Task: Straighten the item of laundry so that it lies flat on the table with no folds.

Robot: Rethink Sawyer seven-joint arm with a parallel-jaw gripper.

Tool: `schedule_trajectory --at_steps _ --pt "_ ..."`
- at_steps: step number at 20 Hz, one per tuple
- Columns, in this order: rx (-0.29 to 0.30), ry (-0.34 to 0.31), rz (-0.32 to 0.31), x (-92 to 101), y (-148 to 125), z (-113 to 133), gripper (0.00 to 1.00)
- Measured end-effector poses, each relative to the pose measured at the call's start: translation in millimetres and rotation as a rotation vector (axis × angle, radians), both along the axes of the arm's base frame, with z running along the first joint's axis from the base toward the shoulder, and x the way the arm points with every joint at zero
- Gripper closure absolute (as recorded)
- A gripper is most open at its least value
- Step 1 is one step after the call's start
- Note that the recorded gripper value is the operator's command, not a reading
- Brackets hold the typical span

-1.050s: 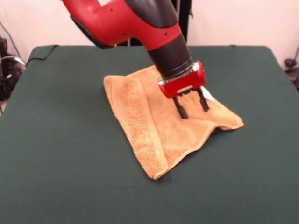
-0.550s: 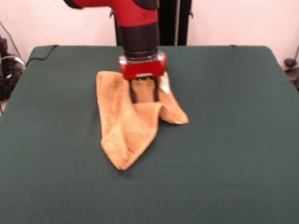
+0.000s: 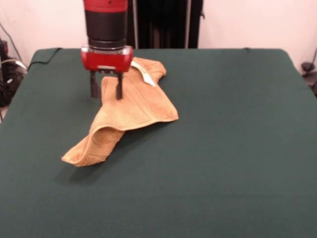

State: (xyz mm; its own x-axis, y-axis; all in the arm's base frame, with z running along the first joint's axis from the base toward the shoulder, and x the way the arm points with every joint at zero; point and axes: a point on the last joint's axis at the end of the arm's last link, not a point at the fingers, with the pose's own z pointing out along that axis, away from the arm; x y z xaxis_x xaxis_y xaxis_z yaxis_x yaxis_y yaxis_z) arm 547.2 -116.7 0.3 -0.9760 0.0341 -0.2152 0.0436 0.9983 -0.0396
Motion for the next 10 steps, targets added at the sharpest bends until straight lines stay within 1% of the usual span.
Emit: schedule_trajectory --at_steps 5,10 --pt "-0.007 0.003 -0.038 -6.1 -22 1 0.0" --pt "-0.012 0.006 -0.049 -9.4 -29 1 0.0"
